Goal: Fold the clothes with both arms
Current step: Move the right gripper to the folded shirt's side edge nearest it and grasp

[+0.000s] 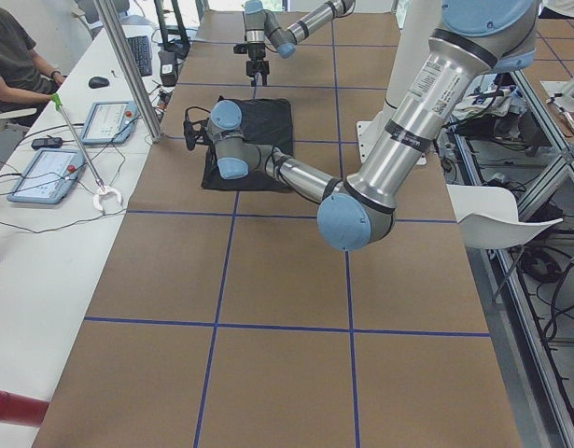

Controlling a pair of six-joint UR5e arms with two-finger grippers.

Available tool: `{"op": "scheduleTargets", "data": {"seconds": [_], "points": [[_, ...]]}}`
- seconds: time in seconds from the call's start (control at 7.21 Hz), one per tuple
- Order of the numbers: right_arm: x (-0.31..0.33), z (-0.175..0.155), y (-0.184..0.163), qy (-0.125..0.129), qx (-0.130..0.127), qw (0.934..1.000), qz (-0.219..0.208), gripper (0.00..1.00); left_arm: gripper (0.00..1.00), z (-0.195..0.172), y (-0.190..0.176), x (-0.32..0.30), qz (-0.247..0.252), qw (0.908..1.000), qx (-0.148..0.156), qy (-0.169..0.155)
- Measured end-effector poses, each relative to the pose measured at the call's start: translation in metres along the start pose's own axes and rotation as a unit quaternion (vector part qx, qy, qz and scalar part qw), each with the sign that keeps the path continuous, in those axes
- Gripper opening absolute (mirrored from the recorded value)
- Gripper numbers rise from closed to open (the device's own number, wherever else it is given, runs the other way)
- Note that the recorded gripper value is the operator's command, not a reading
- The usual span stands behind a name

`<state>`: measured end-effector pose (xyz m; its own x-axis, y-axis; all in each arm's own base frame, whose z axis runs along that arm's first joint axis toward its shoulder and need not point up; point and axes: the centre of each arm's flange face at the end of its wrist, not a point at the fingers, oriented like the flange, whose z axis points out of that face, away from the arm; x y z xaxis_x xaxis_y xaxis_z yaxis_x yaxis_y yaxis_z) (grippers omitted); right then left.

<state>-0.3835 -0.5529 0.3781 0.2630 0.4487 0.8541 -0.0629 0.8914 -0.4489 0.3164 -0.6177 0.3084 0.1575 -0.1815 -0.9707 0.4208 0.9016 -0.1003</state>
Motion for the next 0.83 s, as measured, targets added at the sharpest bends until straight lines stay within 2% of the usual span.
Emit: {"op": "scheduleTargets", "data": {"seconds": [0.28,0.55,0.69,0.83], "points": [[0.030,0.033,0.031,0.021,-0.018,0.9996,0.008,1.00,1.00,-0.022,0.014,0.025,0.001,1.0000,0.002,0.001],[0.054,0.055,0.043,0.042,-0.021,0.9988,0.016,0.99,1.00,-0.031,0.023,0.039,0.002,1.0000,0.003,0.004],[0.061,0.061,0.045,0.048,-0.022,0.9984,0.019,0.84,1.00,-0.032,0.024,0.040,0.003,1.0000,0.003,0.005],[0.064,0.066,0.048,0.052,-0.023,0.9982,0.020,0.11,1.00,-0.032,0.025,0.041,0.003,1.0000,0.003,0.005]]}}
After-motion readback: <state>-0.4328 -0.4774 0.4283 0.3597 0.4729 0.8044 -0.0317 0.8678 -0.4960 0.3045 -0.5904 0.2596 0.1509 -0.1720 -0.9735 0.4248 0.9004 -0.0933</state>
